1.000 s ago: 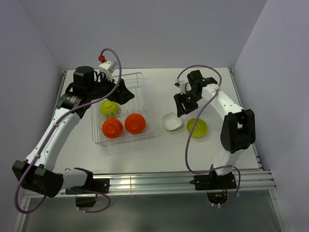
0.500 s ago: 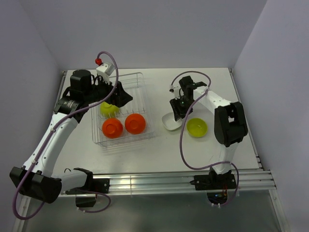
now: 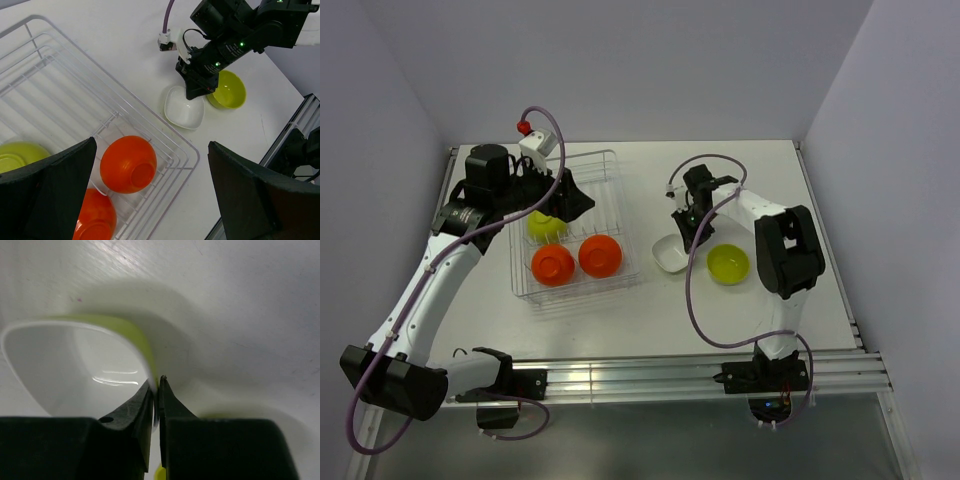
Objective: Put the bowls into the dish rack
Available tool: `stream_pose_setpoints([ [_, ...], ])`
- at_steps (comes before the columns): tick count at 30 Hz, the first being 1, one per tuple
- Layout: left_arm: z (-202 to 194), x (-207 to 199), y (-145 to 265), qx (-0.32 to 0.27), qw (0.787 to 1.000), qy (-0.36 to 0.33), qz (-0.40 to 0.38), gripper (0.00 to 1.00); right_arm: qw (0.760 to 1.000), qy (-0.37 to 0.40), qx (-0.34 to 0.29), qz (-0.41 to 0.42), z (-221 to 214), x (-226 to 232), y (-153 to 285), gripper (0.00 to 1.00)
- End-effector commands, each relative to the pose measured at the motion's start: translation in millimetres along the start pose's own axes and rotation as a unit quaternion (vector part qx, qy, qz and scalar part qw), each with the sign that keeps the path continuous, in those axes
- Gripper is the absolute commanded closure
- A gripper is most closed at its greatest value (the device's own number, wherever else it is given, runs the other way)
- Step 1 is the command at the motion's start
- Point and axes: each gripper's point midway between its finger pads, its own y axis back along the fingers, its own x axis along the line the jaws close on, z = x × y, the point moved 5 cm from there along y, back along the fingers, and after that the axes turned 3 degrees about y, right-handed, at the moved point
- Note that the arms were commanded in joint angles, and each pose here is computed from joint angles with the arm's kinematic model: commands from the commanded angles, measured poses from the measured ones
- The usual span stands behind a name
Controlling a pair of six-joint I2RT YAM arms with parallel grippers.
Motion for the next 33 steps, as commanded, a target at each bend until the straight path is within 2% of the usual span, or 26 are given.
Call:
stream_pose_setpoints([
  [1,5,-3,0,-0.012,1.0,-0.007,-0.015,0.01,1.0,0.006,-0.021,-0.016,7,-2,1,0.91],
  [2,5,-3,-1,-0.01,1.0,-0.005,-0.017,0.0,1.0,0.009,-0.024,-0.014,8,-1,3,0.98],
  [3,3,-3,-2,-0.008,1.0,-0.004,-0.021,0.01,0.999,0.013,-0.033,-0.016,9,-1,8,1.0],
  [5,3,-7,-4,-0.003,0.999,0.0,-0.044,0.01,0.999,0.024,-0.044,-0.013,11,1,18,1.0],
  [7,8,-12,-4,-0.006,0.999,0.015,-0.052,0.01,0.996,0.022,-0.083,0.011,19,5,41,1.0],
  [9,13,-5,-8,-0.017,0.999,0.032,-0.023,0.0,0.99,0.002,-0.131,0.053,28,4,68,1.0],
  [11,20,-3,-11,-0.026,0.999,0.048,-0.001,0.01,0.979,-0.015,-0.191,0.07,38,4,104,1.0],
  [15,34,-12,-17,-0.054,0.995,0.083,-0.008,0.01,0.941,-0.062,-0.302,0.139,55,8,170,1.0],
  [17,44,-18,-20,-0.082,0.993,0.087,-0.014,0.0,0.925,-0.061,-0.338,0.162,64,17,188,1.0],
  [21,47,-42,-38,-0.089,0.989,0.104,-0.048,0.01,0.891,-0.078,-0.386,0.228,75,35,212,1.0],
  [27,42,-74,-65,-0.052,0.975,0.17,-0.13,0.01,0.87,-0.091,-0.387,0.292,81,47,219,1.0],
  [33,41,-85,-73,-0.05,0.969,0.186,-0.158,0.0,0.876,-0.073,-0.382,0.285,77,59,216,1.0],
])
